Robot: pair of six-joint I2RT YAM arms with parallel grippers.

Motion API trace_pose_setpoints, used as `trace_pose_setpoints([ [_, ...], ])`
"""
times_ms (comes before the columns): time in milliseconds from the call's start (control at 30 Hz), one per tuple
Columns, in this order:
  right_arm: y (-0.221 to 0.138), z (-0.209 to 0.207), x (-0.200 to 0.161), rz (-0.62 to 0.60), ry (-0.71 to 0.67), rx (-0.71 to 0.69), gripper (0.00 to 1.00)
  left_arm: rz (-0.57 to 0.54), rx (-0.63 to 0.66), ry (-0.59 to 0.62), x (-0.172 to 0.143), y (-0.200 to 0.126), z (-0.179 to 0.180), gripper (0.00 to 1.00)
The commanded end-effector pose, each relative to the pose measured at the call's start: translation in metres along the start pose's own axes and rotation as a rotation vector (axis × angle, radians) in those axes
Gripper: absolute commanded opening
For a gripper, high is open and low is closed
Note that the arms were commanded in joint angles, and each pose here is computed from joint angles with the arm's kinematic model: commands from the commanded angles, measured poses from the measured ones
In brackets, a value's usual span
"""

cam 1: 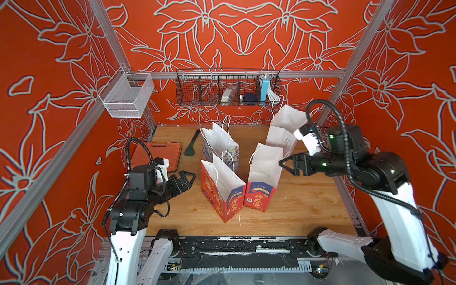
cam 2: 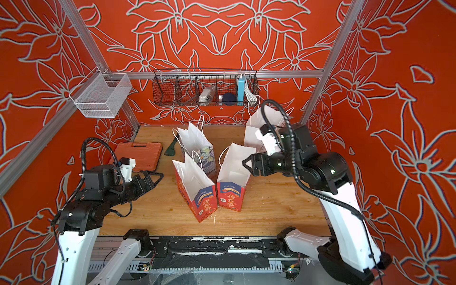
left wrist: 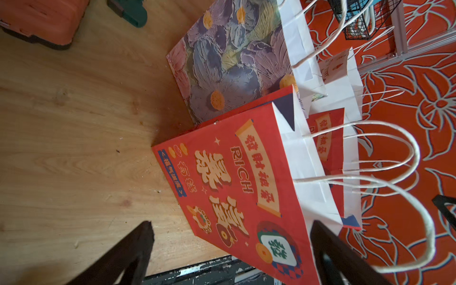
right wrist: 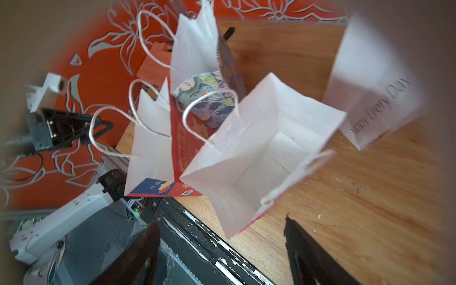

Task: Put away the paper bag
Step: Adjust the paper bag at the center of the board.

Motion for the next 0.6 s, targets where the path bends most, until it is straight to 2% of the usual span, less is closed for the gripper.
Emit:
trace_pose_setpoints([
  [0, 0.013, 0.021, -0.004, 0.076, -0.134, -0.049, 0.81, 0.019, -0.036, -0.053, -0.006, -0.004, -0.004, 0.98],
  [167, 0.051, 0.061, -0.004, 0.149, -0.34, -0.043, 0.82, 0.008, -0.049, -0.101, -0.009, 0.0, -0.001, 0.98],
  [267, 0.074, 0.079, -0.001, 0.159, -0.403, -0.029, 0.81, 0.006, -0.043, -0.102, -0.01, -0.001, 0.0, 0.98],
  [367, 0.097, 0.09, 0.002, 0.17, -0.434, -0.031, 0.81, 0.014, -0.04, -0.103, -0.012, -0.003, 0.0, 0.98],
  [567, 0.129, 0.089, 0.011, 0.169, -0.403, -0.128, 0.74, 0.025, -0.039, -0.107, -0.014, -0.004, -0.001, 0.98],
])
Point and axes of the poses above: each gripper's point midway between its finger pads, its own y axis out along the fingers, its own z axis along the line the jaws close on, x = y × z, the point moved 5 cm from there along -y, back along the fingers, and after that the axes turned 5 degrees about y, right-handed, at the moved point
